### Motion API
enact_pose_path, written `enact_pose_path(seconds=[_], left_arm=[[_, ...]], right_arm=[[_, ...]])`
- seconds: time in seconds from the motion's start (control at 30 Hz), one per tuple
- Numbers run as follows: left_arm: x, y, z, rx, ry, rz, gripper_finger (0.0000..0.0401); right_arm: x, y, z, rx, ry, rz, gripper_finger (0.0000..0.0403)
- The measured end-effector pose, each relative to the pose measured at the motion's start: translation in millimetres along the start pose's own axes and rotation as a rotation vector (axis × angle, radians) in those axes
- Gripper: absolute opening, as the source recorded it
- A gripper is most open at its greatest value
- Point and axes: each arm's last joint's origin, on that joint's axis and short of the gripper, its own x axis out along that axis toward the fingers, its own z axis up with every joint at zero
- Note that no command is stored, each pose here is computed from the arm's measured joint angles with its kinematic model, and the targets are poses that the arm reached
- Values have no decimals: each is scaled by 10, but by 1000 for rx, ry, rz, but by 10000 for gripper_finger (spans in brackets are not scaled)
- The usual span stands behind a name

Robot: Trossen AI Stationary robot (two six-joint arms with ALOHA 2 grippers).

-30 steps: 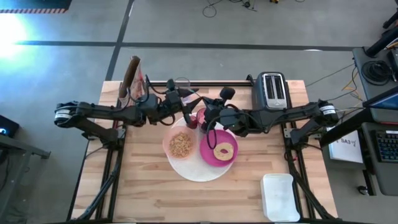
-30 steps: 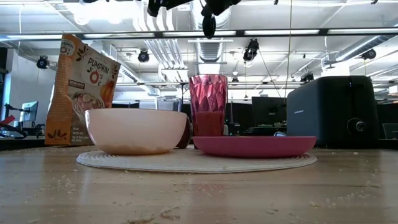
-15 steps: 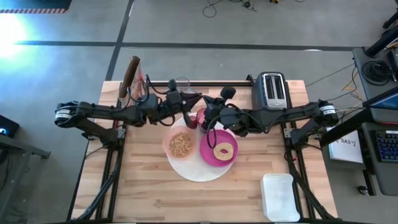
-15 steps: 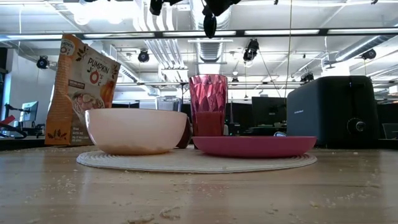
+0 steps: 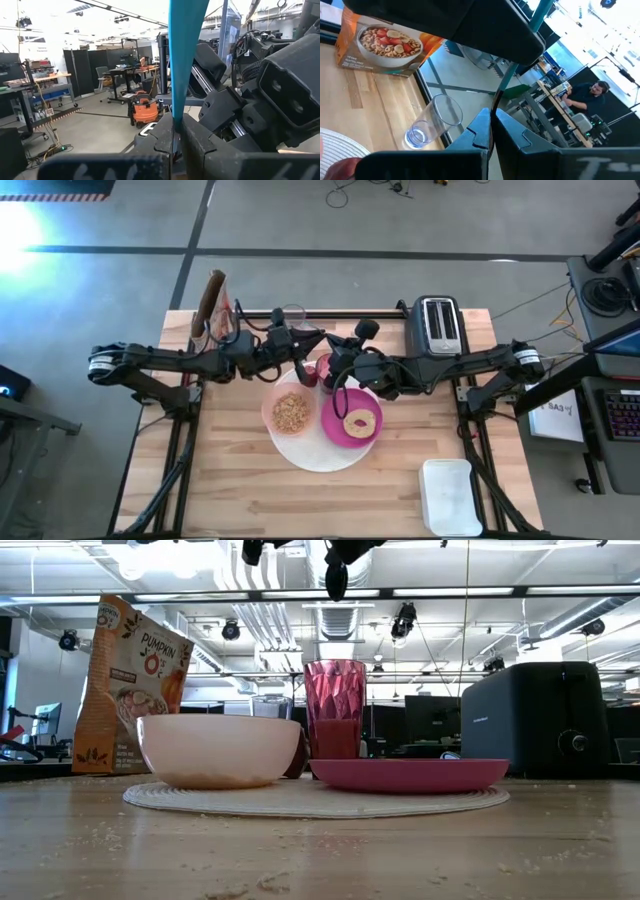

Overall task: Arrange a breakfast setting
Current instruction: Put the blue spoon beside the orange bowl

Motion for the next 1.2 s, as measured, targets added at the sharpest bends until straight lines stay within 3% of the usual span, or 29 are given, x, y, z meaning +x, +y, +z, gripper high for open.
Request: enact_pose_path(seconds=[0.2, 0.53, 0.77, 1.0, 1.2], left_arm=[[-7, 2, 10, -1, -2, -4, 1], [-25, 13, 49, -3, -19, -5, 2], [1, 18, 141, 49, -6, -6, 2], [30, 25, 256, 214, 276, -66, 1], [-126, 77, 421, 382, 618, -244, 0]], right_arm=[[-13, -14, -5, 52, 5, 5, 19], [-83, -93, 20, 93, 75, 47, 123], [-219, -106, 15, 99, 147, 94, 151], [-431, -252, -27, 142, 214, 122, 152], [-570, -426, -124, 210, 275, 124, 152]])
